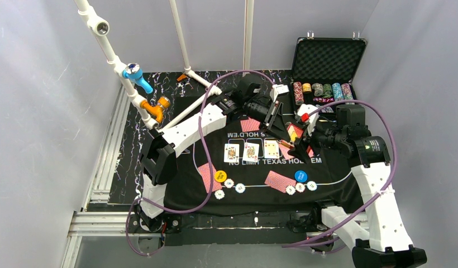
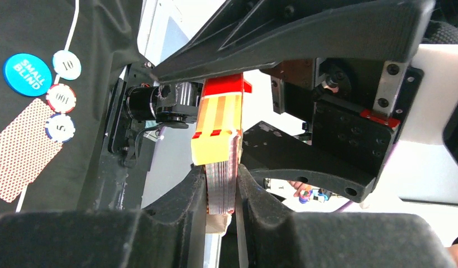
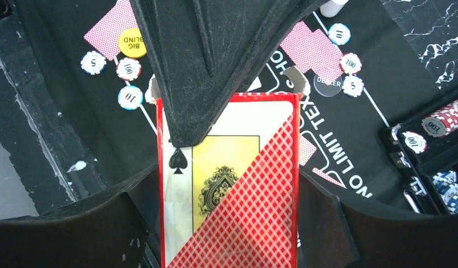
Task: Distribute texas hold em gaming equipment
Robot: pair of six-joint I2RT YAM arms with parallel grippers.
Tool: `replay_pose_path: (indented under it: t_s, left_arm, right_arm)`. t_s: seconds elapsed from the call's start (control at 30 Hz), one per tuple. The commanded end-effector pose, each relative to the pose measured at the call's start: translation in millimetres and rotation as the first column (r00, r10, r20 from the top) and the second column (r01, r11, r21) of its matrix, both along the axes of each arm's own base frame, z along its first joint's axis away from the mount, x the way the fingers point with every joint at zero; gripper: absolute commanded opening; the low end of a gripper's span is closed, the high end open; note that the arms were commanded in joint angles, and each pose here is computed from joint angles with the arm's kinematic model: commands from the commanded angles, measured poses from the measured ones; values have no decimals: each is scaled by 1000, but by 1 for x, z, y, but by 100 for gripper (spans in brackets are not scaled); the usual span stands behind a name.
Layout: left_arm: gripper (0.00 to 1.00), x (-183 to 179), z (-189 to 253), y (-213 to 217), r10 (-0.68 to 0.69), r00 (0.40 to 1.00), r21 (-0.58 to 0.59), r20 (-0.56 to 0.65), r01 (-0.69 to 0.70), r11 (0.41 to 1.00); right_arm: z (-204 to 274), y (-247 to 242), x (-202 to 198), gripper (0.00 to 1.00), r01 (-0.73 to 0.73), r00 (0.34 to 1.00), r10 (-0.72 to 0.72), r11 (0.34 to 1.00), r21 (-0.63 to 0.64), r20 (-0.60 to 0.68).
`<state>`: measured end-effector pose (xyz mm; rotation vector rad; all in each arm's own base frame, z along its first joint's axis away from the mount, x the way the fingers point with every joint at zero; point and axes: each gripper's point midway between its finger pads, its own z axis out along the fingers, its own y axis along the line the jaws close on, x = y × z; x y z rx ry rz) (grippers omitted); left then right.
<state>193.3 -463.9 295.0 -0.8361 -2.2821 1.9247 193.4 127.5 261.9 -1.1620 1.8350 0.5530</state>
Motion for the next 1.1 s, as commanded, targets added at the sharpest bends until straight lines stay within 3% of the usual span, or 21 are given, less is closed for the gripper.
replay_pose_path:
  t_s: [0.0, 0.2, 0.43, 0.6, 0.87, 0.97, 1.0, 1.07]
  left_arm:
    - [0, 0, 19, 10, -3, 1000, -43, 23, 4, 999]
    - [0, 1, 14, 10, 11, 1000, -12, 12, -10, 1000]
    - [0, 3, 11, 9, 14, 1000, -1, 0, -14, 1000]
    - [0, 4, 7, 7, 18, 1000, 11, -17, -18, 1000]
    - [0, 9, 1, 7, 33, 999, 28, -35, -33, 999]
    - [0, 12, -2, 9, 43, 998, 33, -47, -42, 999]
    - [2, 13, -2, 10, 47, 998, 32, -47, -45, 998]
    - [20, 17, -3, 12, 55, 998, 30, -42, -53, 998]
  right_arm:
    - [19, -5, 5, 88, 8, 999, -7, 999, -39, 36]
    - [20, -7, 9, 82, -7, 1000, 8, 997, -78, 5]
    - [18, -5, 12, 84, -28, 1000, 27, 994, -105, -4]
    - [17, -1, 16, 78, -38, 999, 37, 992, -121, -13]
    - [14, 7, 22, 54, -54, 999, 54, 987, -152, -7]
    - [14, 10, 22, 36, -60, 998, 62, 986, -157, 2]
    - [15, 11, 22, 29, -62, 998, 63, 986, -157, 4]
    - [14, 12, 22, 17, -55, 998, 55, 987, -152, -4]
